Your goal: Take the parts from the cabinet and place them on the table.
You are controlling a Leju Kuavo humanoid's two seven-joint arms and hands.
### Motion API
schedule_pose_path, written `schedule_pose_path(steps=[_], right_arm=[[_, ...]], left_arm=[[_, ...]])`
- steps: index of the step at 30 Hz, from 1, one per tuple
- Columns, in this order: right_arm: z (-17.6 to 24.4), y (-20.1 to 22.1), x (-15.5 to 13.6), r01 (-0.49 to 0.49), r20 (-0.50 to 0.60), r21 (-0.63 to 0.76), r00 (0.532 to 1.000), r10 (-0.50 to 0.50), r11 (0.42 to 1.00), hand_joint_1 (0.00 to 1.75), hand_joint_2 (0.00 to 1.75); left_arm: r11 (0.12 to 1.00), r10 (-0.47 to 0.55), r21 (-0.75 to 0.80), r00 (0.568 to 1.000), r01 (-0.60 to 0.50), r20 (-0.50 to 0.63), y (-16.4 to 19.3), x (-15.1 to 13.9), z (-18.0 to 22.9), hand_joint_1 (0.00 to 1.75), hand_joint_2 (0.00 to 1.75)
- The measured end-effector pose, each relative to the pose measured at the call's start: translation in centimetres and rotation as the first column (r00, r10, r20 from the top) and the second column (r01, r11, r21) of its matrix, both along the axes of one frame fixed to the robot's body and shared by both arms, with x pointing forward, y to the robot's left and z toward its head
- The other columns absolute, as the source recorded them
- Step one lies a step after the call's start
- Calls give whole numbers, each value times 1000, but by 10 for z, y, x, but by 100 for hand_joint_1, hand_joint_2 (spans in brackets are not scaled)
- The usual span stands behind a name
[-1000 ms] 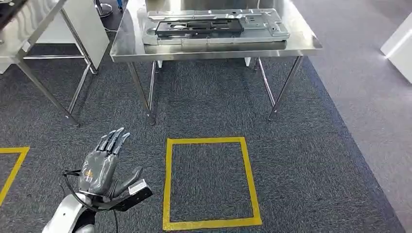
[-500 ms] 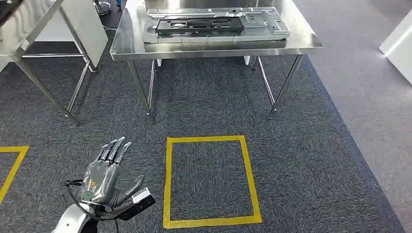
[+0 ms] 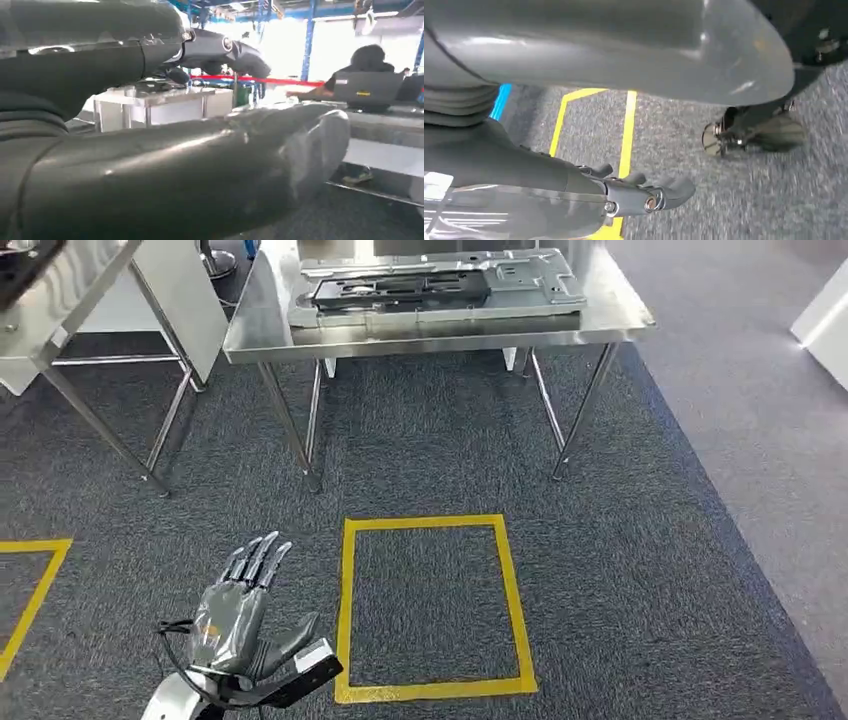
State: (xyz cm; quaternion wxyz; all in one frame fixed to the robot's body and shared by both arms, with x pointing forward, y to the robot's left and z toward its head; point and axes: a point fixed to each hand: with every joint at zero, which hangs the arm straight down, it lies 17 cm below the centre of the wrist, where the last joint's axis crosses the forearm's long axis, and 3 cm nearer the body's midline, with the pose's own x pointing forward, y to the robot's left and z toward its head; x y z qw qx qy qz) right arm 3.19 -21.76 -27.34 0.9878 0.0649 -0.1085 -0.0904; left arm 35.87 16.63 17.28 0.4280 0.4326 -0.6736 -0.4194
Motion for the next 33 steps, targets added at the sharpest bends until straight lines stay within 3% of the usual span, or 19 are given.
schedule_pose_path(steps=[3,4,20,21,23,25,28,30,31,33], right_arm=[[-1,-8,-1,4,-3,-9,1000,-4,1000,0,0],[-1,-10,0,4,-2,-11,1000,-4,1000,0,0],[0,-11,2,13,11,-8,1000,-12,1000,0,0],[0,-11,5,12,14,-5,1000,-12,1000,0,0],[0,-11,6,20,12,-4,1000,-20,1000,0,0],[-1,-13,0,49,-11,-8,999,-49,999,0,0],[-2,-14,-3,61,-21,-12,998,-61,998,0,0],[-2,-14,-6,60,-28,-12,998,-61,998,0,0],[-2,-14,-6,61,-27,-12,998,-62,998,0,0],[-2,-14,-3,67,-24,-12,997,-67,998,0,0]], left_arm=[[1000,3,11,1000,-3,-15,0,0,-3,0,0],[1000,3,13,1000,-3,-17,0,1,-4,0,175],[1000,-20,4,999,20,-38,10,9,-14,0,175],[999,41,20,996,-40,-85,36,9,-35,0,175],[997,73,12,991,-73,-112,49,10,-44,0,175],[993,118,-5,971,-121,-210,76,5,-83,0,175],[963,264,36,896,-269,-356,142,-17,-148,0,175],[944,322,72,849,-322,-420,168,-28,-171,0,175],[937,341,83,829,-340,-444,177,-34,-182,0,0],[923,370,104,782,-370,-502,193,-52,-209,0,0]])
